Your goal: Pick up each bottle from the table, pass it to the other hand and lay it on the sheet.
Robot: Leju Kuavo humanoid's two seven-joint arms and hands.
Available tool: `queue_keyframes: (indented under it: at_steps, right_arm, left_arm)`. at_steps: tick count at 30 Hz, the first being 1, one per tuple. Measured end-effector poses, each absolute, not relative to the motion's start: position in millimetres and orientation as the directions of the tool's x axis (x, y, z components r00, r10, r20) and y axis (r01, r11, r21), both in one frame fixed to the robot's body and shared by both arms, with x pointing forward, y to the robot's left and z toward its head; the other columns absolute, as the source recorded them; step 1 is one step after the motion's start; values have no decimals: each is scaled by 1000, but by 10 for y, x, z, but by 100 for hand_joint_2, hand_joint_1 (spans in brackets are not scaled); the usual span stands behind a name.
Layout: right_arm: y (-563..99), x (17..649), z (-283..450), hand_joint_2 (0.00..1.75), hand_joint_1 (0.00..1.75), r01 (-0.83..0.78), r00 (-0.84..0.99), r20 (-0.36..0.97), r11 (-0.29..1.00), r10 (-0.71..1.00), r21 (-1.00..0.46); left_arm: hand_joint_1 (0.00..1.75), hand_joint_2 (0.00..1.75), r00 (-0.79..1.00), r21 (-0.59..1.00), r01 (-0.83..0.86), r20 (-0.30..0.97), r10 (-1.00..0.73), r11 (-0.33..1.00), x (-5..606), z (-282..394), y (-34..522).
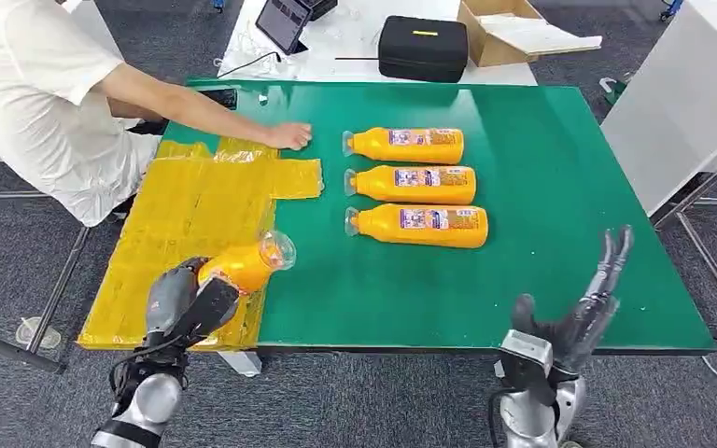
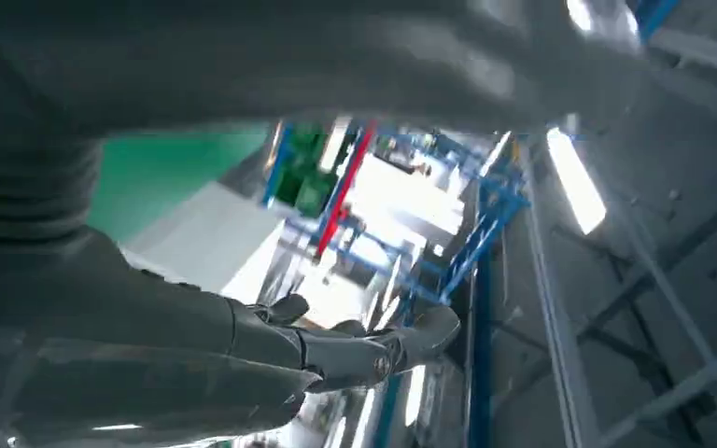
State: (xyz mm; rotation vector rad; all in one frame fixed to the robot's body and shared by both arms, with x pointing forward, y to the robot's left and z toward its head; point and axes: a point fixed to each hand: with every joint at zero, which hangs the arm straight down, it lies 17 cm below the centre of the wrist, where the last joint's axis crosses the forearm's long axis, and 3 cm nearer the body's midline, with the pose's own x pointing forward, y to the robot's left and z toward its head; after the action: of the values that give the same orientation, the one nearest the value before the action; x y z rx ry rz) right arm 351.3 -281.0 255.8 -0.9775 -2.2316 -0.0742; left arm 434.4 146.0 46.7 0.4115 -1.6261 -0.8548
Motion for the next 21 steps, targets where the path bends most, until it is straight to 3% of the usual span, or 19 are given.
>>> queue_keyframes:
  at_steps: [4, 5, 7, 8, 9, 10, 11, 12, 21]
  right_arm:
    - [-2618, 3578, 2561, 0, 0, 623, -517, 619, 756, 591, -201]
    - [-2574, 3591, 2563, 175, 0, 613, -525, 620, 764, 583, -200]
    - [-2503, 3610, 2556, 175, 0, 597, -537, 621, 777, 572, -200]
    - [-2477, 3619, 2550, 175, 0, 589, -541, 622, 783, 566, -200]
    - [-2456, 3627, 2545, 175, 0, 583, -544, 624, 787, 561, -199]
    - [-2420, 3641, 2534, 175, 0, 573, -549, 626, 795, 553, -200]
    - [-2394, 3650, 2520, 175, 0, 565, -552, 629, 801, 547, -200]
    - [-2375, 3656, 2509, 175, 0, 559, -554, 630, 804, 544, -202]
    - [-2258, 3703, 2416, 175, 0, 516, -564, 648, 831, 511, -207]
  left_arm:
    - [175, 175, -228, 778, 207, 629, -744, 594, 4549, 340, 1610]
    - [175, 175, -221, 789, 207, 614, -758, 579, 4609, 327, 1649]
    - [169, 175, -213, 806, 206, 591, -778, 556, 4688, 300, 1714]
    - [129, 175, -210, 816, 206, 576, -790, 541, 4722, 282, 1748]
    - [61, 175, -207, 823, 209, 565, -798, 528, 4744, 264, 1768]
    - [45, 175, -203, 831, 212, 553, -808, 515, 4773, 242, 1800]
    - [9, 175, -199, 836, 216, 543, -815, 504, 4794, 219, 1830]
    - [0, 175, -196, 839, 221, 537, -820, 497, 4806, 201, 1850]
    - [0, 175, -203, 841, 300, 518, -831, 451, 4813, 28, 1885]
